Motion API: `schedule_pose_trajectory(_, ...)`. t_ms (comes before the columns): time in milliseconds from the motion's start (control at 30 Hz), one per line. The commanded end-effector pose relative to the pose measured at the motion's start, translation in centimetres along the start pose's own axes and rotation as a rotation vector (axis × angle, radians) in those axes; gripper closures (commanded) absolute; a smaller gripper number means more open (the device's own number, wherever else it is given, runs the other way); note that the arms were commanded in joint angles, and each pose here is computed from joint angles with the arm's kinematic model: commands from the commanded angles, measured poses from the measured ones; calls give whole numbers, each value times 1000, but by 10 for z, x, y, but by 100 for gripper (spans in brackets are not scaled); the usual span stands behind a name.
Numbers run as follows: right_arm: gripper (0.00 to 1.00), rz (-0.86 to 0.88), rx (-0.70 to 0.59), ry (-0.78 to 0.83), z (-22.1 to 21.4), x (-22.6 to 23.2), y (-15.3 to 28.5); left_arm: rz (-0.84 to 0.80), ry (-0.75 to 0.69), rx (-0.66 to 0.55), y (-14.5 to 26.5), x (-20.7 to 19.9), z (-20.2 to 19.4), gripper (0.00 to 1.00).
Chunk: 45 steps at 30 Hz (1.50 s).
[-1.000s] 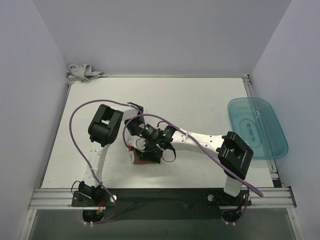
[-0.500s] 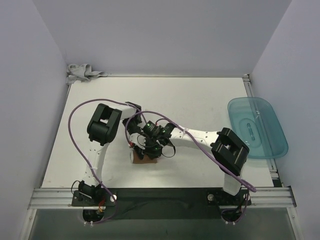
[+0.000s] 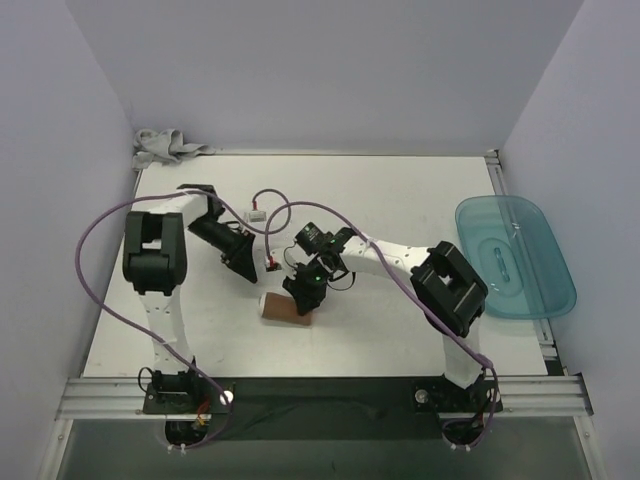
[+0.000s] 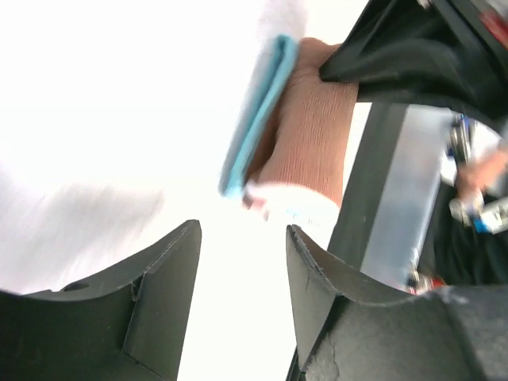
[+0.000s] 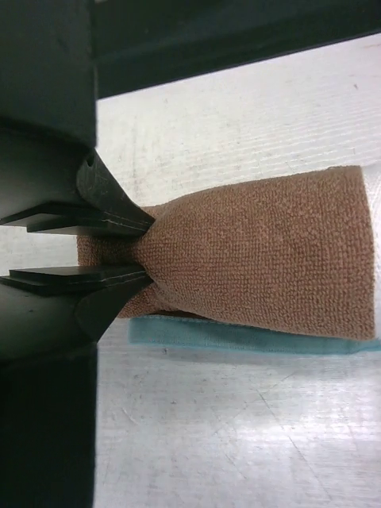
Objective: Roll the towels
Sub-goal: Roll the towel
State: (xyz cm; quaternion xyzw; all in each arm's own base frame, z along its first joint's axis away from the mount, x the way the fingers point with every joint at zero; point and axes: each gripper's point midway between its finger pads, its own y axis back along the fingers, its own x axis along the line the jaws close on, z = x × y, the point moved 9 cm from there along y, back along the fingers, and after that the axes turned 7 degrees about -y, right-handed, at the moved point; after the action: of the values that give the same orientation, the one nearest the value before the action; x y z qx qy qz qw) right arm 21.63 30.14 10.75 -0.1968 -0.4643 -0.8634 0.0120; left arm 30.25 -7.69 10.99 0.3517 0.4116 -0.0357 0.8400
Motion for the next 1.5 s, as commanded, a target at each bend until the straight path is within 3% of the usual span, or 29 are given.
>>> schedule_pose_trajectory(0, 100, 128, 199, -223, -40, 5, -9, 59, -25, -170, 30, -9, -4, 43)
schedule_pose_trajectory(100, 100, 147, 192, -273, -37, -4, -8, 99, 74, -284, 44, -10, -15, 42)
schedule_pose_trajectory(200, 100, 168, 189, -314, -32, -9, -9, 129, 158, -331, 33, -15, -28, 38)
schedule_pose_trajectory(433, 100, 198, 187, -363, -24, -18, -7, 184, 263, -384, 17, -19, -31, 26)
schedule_pose_trajectory(533, 100, 211, 196, -386, -25, -22, -8, 168, 272, -365, 9, -19, -28, 25)
schedule_pose_trajectory(800, 100, 255, 158, -490, -26, -45, -8, 42, 331, -316, -21, -23, -24, 25)
schedule_pose_trajectory(1133, 100, 266, 119, -560, -25, -62, -4, -54, 378, -359, -34, -26, -31, 25)
schedule_pose_trajectory(1467, 100, 252, 117, -567, -20, -66, -5, -86, 402, -325, -50, -15, -31, 38)
